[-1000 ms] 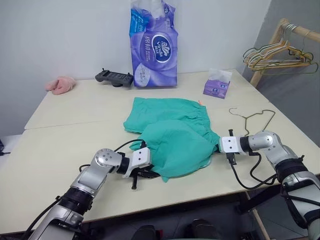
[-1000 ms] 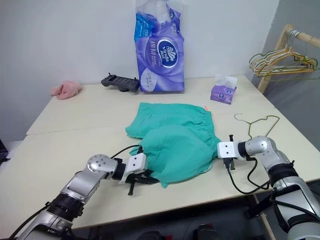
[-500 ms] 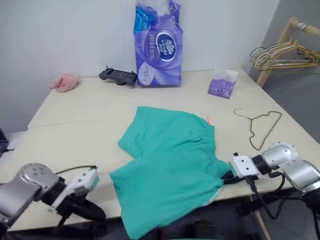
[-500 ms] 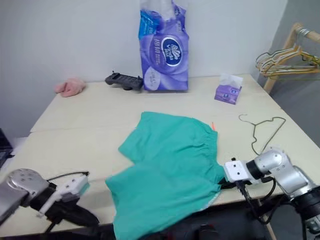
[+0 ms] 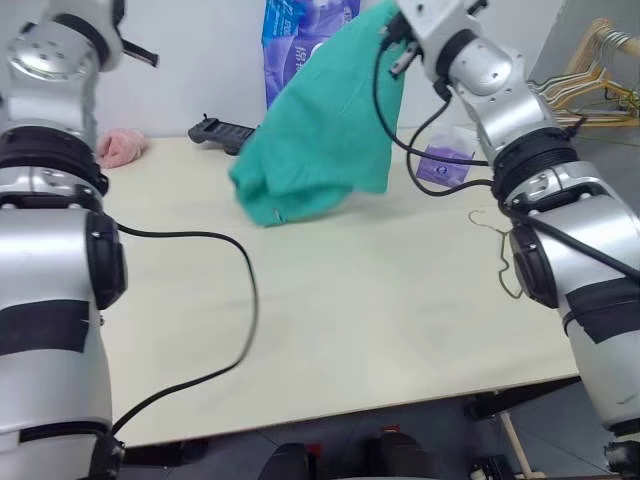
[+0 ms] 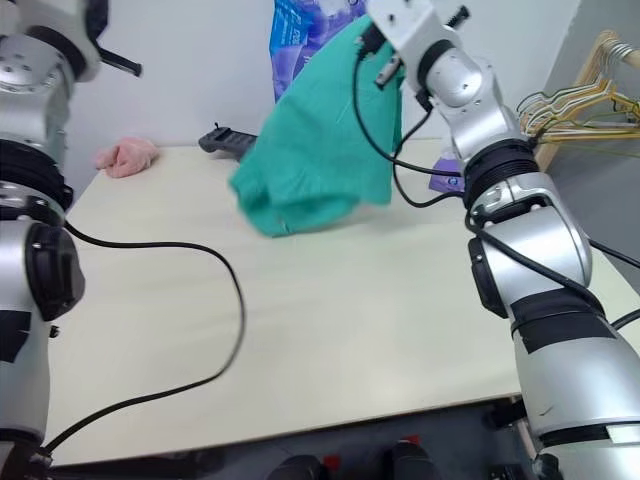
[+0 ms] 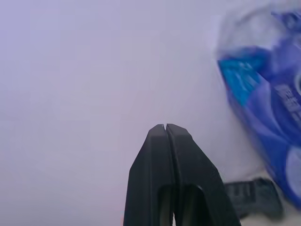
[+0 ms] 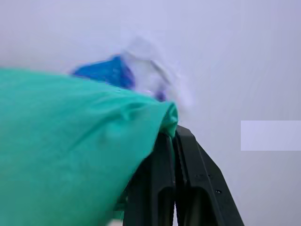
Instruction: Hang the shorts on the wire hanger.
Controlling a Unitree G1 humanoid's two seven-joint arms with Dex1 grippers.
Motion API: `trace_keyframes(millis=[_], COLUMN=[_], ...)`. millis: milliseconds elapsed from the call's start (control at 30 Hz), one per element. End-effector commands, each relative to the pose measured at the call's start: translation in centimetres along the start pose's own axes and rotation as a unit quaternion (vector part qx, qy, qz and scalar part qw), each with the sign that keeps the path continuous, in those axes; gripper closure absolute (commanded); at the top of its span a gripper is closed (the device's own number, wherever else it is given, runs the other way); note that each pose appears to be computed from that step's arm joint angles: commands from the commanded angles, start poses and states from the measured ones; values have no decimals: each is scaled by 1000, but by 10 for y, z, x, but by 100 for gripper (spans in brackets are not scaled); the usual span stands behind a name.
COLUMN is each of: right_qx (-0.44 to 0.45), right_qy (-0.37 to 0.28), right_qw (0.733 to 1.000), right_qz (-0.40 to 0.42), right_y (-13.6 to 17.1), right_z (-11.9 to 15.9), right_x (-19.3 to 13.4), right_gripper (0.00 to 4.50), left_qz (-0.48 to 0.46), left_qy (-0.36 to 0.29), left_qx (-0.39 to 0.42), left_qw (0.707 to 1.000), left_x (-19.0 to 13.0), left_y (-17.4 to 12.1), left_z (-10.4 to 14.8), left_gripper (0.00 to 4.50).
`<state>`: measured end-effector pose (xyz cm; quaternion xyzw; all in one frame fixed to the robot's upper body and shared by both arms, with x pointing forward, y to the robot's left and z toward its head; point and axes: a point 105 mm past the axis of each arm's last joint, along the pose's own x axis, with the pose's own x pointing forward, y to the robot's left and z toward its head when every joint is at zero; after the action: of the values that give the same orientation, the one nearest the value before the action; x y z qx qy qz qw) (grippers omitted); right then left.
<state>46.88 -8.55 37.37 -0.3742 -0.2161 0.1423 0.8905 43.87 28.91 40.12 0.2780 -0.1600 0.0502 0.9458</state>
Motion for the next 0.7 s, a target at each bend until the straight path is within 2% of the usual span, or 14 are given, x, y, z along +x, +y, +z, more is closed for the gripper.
trace_keyframes(millis=[33, 167, 333, 400, 467, 533, 600, 667, 700], right_qx=[11, 20, 38, 46, 42, 41, 61, 84, 102], right_qy=[1, 19, 36, 52, 67, 70, 55, 35, 24], right_qw=[999, 994, 980, 976, 970, 966, 965, 963, 963], right_qz=[47, 106, 192, 207, 229, 244, 250, 254, 248], right_y=[25, 55, 98, 107, 116, 121, 122, 120, 116], right_z=[-12, -39, -66, -75, -83, -82, -68, -51, -40], right_x=[-2, -11, -27, -32, -37, -37, -33, -29, -26], right_gripper=[450, 450, 450, 450, 450, 450, 450, 450, 450], left_qz=[-63, -136, -261, -331, -430, -521, -567, -544, -541], left_qy=[16, 25, 42, 44, 49, 49, 34, 11, 10], left_qx=[2, -10, -20, -46, -78, -91, -104, -117, -138], left_qw=[998, 990, 964, 942, 898, 847, 817, 831, 829], left_x=[-3, -11, -33, -46, -68, -96, -121, -125, -130], left_y=[-23, -48, -90, -110, -137, -162, -188, -205, -215], left_z=[-21, -44, -81, -91, -99, -106, -111, -111, -112], left_gripper=[447, 447, 447, 447, 447, 447, 447, 447, 447])
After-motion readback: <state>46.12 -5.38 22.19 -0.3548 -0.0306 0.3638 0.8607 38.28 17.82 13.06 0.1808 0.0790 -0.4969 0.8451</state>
